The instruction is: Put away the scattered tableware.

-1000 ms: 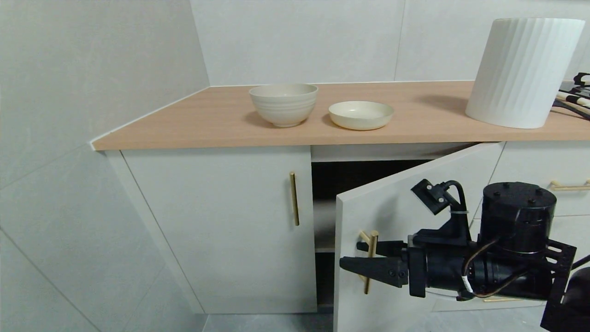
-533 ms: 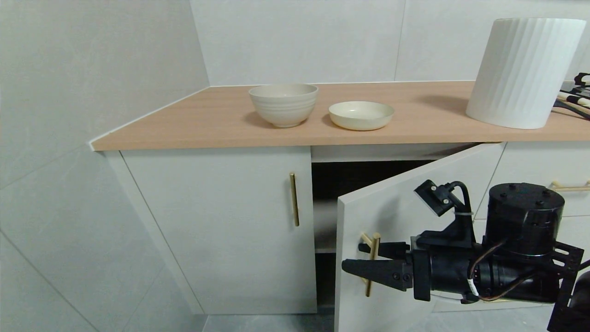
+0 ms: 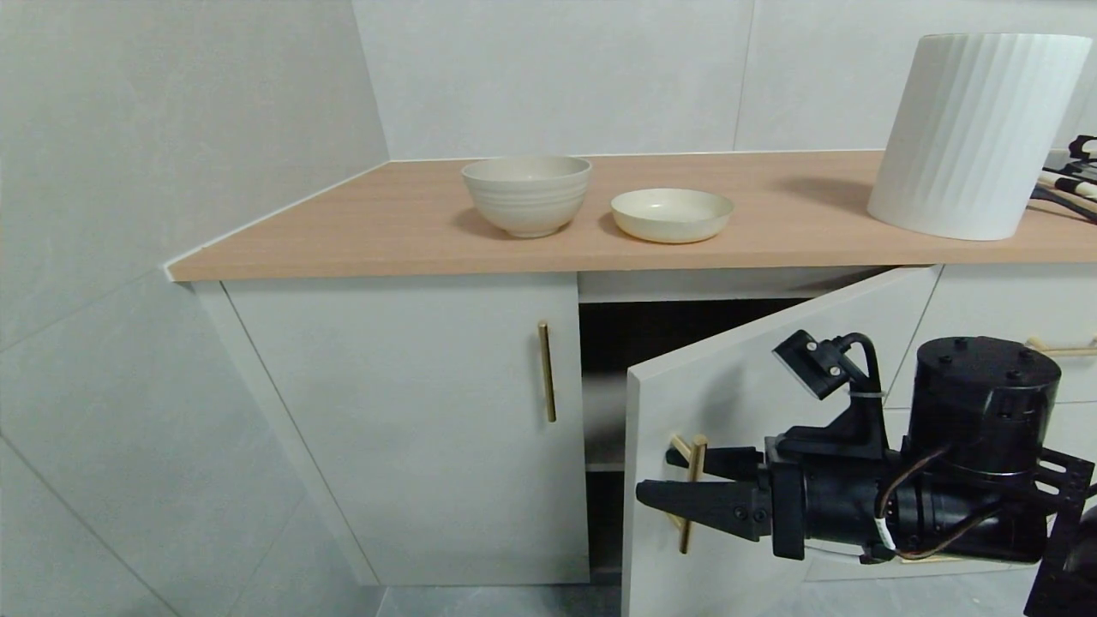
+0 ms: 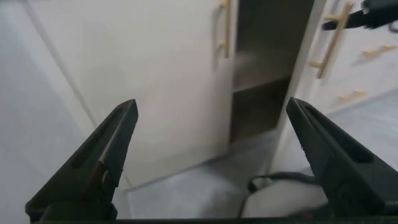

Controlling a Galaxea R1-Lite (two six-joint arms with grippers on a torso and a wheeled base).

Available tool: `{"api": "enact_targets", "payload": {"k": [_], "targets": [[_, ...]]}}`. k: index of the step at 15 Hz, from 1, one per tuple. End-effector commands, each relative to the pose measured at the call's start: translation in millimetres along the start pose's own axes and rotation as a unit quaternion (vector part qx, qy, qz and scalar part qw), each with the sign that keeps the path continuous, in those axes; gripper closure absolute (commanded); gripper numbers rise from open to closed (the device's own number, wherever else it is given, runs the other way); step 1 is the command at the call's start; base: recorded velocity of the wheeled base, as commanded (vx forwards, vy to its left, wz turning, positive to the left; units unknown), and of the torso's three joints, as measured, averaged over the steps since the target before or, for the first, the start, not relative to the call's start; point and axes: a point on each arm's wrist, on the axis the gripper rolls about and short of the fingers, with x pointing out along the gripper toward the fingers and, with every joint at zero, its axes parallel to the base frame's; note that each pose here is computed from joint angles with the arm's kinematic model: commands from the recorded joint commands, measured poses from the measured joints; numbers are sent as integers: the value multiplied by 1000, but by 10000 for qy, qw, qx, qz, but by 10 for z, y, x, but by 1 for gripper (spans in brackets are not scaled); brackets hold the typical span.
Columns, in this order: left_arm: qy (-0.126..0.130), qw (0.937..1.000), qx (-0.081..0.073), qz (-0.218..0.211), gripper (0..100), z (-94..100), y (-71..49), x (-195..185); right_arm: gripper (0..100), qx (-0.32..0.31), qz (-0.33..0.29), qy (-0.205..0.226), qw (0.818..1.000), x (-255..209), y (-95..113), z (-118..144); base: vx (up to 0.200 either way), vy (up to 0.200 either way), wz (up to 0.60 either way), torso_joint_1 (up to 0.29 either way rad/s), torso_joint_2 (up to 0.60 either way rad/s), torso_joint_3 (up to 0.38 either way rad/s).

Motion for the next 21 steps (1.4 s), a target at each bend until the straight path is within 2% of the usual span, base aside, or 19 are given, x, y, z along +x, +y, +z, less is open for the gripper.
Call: {"api": "enact_targets", "payload": {"k": [1, 2, 4, 5, 6, 10, 11, 12, 13, 14, 15, 21], "targets": [[791, 9956, -324, -375, 0, 509, 239, 583, 0, -75, 82, -70, 9999, -24, 60, 31, 0, 0, 0, 0, 0, 0], [873, 9937, -339, -620, 0, 582, 291, 784, 0, -92, 94, -93, 9999, -34, 73, 41, 0, 0, 0, 0, 0, 0], [1084, 9872, -346, -1114, 0, 576, 329, 1247, 0, -97, 97, -99, 9999, -36, 76, 43, 0, 0, 0, 0, 0, 0], [1108, 9864, -343, -1167, 0, 567, 327, 1296, 0, -104, 97, -99, 9999, -36, 76, 43, 0, 0, 0, 0, 0, 0], [1333, 9781, -341, -1563, 0, 476, 267, 1617, 0, -96, 119, -76, 9999, -28, 88, 35, 0, 0, 0, 0, 0, 0], [2088, 9509, -513, -2227, 0, -4, 27, 2093, 0, -103, 170, -43, 9998, -24, 118, 17, 0, 0, 0, 0, 0, 0], [2212, 9450, -551, -2344, 0, -161, -37, 2215, 0, -103, 164, -47, 9998, -24, 118, 17, 0, 0, 0, 0, 0, 0], [2262, 9419, -626, -2402, 0, -276, -87, 2294, 0, -96, 164, -47, 9998, -24, 118, 17, 0, 0, 0, 0, 0, 0], [2308, 9380, -775, -2468, 0, -370, -149, 2360, 0, -103, 164, -47, 9998, -24, 118, 17, 0, 0, 0, 0, 0, 0], [2311, 9350, -938, -2519, 0, -437, -210, 2420, 0, -91, 161, -41, 9998, -21, 114, 15, 0, 0, 0, 0, 0, 0], [2306, 9334, -1031, -2547, 0, -488, -257, 2460, 0, -82, 148, -34, 9999, -18, 105, 12, 0, 0, 0, 0, 0, 0], [2339, 9352, -945, -2486, 0, -652, -374, 2556, 0, -62, 139, -2, 9999, -18, 100, -8, 0, 0, 0, 0, 0, 0]]}}
